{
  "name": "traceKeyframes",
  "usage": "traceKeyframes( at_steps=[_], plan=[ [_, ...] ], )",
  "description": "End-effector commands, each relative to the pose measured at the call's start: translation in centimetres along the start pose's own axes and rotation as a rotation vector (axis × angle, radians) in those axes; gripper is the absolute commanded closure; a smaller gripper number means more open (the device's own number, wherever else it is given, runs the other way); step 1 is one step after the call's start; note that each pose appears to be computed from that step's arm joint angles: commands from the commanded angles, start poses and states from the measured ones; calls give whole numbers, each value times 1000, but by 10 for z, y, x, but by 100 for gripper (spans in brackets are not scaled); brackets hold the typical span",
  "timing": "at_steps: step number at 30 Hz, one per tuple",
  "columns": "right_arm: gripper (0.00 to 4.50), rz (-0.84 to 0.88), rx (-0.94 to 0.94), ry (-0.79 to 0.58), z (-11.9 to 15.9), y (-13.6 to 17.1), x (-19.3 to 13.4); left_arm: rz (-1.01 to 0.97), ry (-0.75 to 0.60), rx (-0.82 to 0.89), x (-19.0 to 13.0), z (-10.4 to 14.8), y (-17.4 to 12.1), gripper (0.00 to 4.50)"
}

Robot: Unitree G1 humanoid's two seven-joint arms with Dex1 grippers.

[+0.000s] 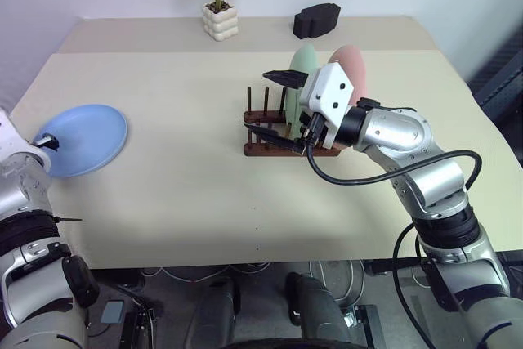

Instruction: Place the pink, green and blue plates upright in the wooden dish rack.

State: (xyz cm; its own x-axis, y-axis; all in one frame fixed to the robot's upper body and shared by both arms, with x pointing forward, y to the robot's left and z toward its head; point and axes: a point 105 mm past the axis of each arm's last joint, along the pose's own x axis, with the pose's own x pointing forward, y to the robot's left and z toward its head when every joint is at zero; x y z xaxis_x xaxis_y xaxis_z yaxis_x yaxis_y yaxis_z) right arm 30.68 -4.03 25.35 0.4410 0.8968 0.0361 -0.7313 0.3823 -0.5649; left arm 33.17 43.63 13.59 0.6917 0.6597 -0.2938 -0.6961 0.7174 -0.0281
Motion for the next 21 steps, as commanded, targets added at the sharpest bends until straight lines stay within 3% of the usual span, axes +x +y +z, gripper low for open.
traceKeyframes(
  at_steps=[1, 5, 8, 15, 18, 21],
  plan=[
    [11, -18, -37, -31, 11, -3, -4, 28, 32, -60, 1, -4, 6, 5],
    [11, -18, -35, -27, 9, -2, -5, -6, 120, -153, 2, -21, -2, 5],
    [11, -18, -33, -25, 8, -1, -5, -12, 138, -237, 1, -25, -5, 81],
    [11, -19, -30, -21, 6, -1, -4, -52, 104, -282, -6, -21, -23, 437],
    [11, -20, -32, -20, 6, -2, -5, -81, 78, -295, -8, -17, -31, 445],
    [11, -25, -40, -10, 5, -3, -5, -242, -74, -369, -19, 17, -62, 445]
  ],
)
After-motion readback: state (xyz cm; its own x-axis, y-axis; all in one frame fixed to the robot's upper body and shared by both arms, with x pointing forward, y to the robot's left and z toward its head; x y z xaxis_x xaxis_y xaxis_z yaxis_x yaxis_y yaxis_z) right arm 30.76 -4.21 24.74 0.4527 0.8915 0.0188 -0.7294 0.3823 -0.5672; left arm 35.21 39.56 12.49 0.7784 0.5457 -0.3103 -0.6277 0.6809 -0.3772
